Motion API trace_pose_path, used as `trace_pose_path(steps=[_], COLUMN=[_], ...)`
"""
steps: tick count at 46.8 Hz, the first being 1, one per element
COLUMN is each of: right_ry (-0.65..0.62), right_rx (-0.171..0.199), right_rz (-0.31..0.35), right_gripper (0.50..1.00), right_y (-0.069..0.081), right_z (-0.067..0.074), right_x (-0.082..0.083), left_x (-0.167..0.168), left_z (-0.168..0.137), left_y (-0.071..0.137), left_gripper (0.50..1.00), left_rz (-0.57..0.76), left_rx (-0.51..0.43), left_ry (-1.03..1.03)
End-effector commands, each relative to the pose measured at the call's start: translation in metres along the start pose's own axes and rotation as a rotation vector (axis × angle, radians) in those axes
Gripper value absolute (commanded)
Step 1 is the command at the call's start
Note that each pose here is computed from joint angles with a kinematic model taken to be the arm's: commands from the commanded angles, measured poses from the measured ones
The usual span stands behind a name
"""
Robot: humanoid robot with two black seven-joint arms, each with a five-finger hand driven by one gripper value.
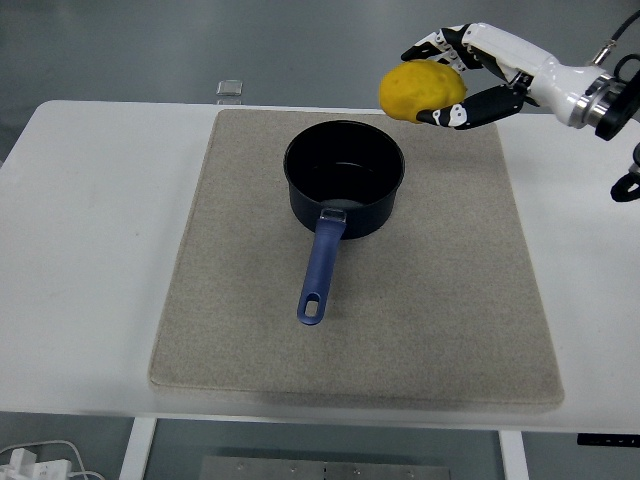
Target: Put the potato in the blue pot
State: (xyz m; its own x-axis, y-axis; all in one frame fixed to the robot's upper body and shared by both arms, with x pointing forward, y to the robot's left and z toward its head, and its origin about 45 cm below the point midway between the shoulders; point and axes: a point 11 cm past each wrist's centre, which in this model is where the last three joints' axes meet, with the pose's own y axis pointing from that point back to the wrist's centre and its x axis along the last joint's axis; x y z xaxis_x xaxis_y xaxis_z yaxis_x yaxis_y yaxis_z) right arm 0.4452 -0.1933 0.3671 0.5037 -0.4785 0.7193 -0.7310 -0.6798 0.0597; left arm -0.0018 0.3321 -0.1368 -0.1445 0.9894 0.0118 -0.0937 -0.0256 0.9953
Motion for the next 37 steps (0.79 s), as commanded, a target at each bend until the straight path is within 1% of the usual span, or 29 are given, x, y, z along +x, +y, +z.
trace_pose_path(steps=[1, 4, 11, 13, 17, 21, 25, 32, 37], right_ry=[-0.003, -0.009, -0.021, -0.023, -0.033, -0.042, -0.052, -0.064, -0.072], right_rx=[0.007, 0.014, -0.003, -0.001, -0.007, -0.031, -0.058, -0.092, -0.116], right_rz=[-0.016, -0.025, -0.022, -0.026, -0.033, -0.035, -0.052, -0.087, -0.086], right_gripper=[0.5, 0.5, 0.5, 0.5, 0.5, 0.5, 0.5, 0.5, 0.5], right_y=[-0.009, -0.017, -0.034, -0.04, -0.051, -0.056, -0.059, -0.065, -0.065], right_z=[-0.002, -0.004, 0.003, 0.002, 0.006, 0.016, 0.028, 0.043, 0.053], right_x=[-0.009, -0.016, -0.025, -0.03, -0.041, -0.05, -0.066, -0.095, -0.103], left_x=[0.0, 0.0, 0.0, 0.0, 0.0, 0.0, 0.0, 0.0, 0.0], left_z=[0.0, 0.0, 0.0, 0.0, 0.0, 0.0, 0.0, 0.0, 0.0], left_y=[0.0, 0.0, 0.0, 0.0, 0.0, 0.0, 0.0, 0.0, 0.0], left_gripper=[1.0, 1.0, 1.0, 1.0, 1.0, 1.0, 1.0, 1.0, 1.0], left_rz=[0.0, 0.0, 0.0, 0.0, 0.0, 0.0, 0.0, 0.0, 0.0], left_rx=[0.0, 0.0, 0.0, 0.0, 0.0, 0.0, 0.0, 0.0, 0.0], left_ry=[0.001, 0.001, 0.001, 0.001, 0.001, 0.001, 0.001, 0.001, 0.001])
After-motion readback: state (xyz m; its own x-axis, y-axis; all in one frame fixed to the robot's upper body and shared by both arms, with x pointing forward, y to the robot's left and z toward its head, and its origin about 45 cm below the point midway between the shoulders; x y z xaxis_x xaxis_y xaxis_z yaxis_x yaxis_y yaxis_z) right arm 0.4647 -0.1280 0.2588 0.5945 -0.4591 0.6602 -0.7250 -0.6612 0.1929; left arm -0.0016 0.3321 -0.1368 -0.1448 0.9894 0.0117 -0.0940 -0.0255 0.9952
